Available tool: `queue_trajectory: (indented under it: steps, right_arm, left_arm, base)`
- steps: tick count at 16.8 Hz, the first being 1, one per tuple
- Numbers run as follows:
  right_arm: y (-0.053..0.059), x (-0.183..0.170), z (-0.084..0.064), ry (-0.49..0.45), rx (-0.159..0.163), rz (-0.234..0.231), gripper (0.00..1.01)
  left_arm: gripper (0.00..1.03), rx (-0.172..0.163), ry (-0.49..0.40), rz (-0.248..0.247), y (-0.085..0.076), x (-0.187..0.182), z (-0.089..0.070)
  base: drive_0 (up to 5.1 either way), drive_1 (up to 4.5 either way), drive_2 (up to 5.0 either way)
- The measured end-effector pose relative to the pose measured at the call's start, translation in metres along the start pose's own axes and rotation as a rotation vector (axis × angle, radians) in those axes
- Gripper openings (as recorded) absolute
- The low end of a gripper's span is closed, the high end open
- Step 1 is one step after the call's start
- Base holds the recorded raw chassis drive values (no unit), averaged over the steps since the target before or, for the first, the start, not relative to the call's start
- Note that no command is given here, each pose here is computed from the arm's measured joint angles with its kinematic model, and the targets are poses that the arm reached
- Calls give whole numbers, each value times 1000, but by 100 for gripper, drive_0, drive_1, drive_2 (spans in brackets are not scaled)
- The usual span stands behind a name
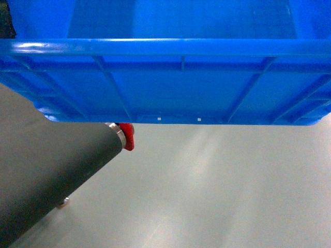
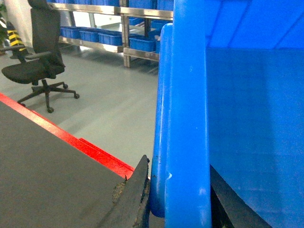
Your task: Place box next to blue box on left shelf
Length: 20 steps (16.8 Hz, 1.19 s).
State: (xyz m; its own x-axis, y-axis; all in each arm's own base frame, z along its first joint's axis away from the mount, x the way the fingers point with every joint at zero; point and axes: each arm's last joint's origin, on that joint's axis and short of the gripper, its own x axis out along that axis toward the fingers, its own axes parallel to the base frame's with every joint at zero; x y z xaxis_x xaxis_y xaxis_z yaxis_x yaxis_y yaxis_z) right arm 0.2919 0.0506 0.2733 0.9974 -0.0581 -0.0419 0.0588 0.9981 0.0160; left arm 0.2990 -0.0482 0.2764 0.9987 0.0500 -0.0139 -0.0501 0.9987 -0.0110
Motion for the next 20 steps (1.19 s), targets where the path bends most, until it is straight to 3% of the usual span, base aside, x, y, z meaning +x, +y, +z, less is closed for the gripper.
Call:
queue_trajectory:
  steps: [20]
  right_arm:
    - [0,0,0,0,-1,-1,21]
  left_arm:
    - [20,0,0,0,0,0,0]
  base:
    - [-162,-162,-162]
